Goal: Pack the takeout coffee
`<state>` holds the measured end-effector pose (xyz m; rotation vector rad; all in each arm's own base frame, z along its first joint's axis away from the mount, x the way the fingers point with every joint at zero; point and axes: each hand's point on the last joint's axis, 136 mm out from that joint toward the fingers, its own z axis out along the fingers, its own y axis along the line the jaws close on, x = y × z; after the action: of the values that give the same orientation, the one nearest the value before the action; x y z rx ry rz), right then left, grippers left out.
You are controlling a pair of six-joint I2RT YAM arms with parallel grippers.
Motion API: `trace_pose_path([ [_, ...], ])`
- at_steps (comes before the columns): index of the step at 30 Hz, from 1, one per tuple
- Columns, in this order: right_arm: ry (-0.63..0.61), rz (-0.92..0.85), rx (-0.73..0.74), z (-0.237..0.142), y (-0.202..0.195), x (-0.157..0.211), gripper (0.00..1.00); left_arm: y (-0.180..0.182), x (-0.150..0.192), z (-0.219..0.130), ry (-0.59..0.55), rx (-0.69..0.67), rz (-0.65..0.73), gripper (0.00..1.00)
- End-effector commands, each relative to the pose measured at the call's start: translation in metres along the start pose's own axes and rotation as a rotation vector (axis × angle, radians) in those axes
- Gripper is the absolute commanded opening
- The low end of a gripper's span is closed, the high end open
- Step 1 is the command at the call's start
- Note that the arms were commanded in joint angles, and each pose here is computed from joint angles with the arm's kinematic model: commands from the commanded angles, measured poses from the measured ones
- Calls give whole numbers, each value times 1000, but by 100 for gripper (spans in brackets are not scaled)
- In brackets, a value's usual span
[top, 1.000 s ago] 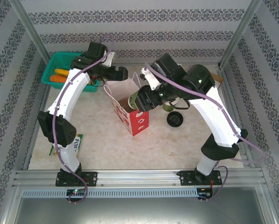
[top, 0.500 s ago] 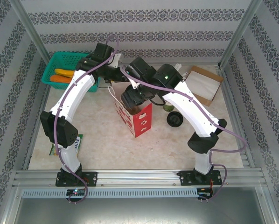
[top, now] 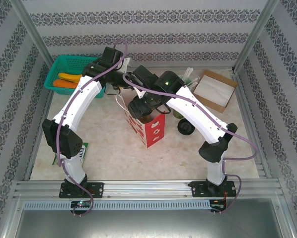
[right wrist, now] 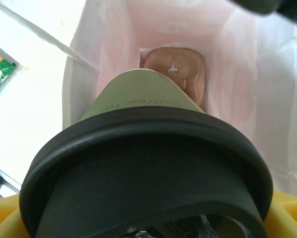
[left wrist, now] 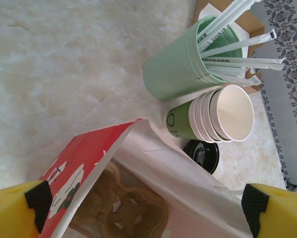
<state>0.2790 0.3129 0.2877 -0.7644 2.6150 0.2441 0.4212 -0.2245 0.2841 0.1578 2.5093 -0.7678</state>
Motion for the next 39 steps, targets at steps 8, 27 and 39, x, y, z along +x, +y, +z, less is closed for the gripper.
trace_pose_path([
  [8,38,43,44,5,-18,9,63,17,5,-16,-27,-89,82,96],
  [27,201,-15,97,37,-29,23,62,28,6,-11,-11,-140,173,51],
  [39,308,-46,81,39,-27,45,61,30,5,-8,5,-153,231,25],
])
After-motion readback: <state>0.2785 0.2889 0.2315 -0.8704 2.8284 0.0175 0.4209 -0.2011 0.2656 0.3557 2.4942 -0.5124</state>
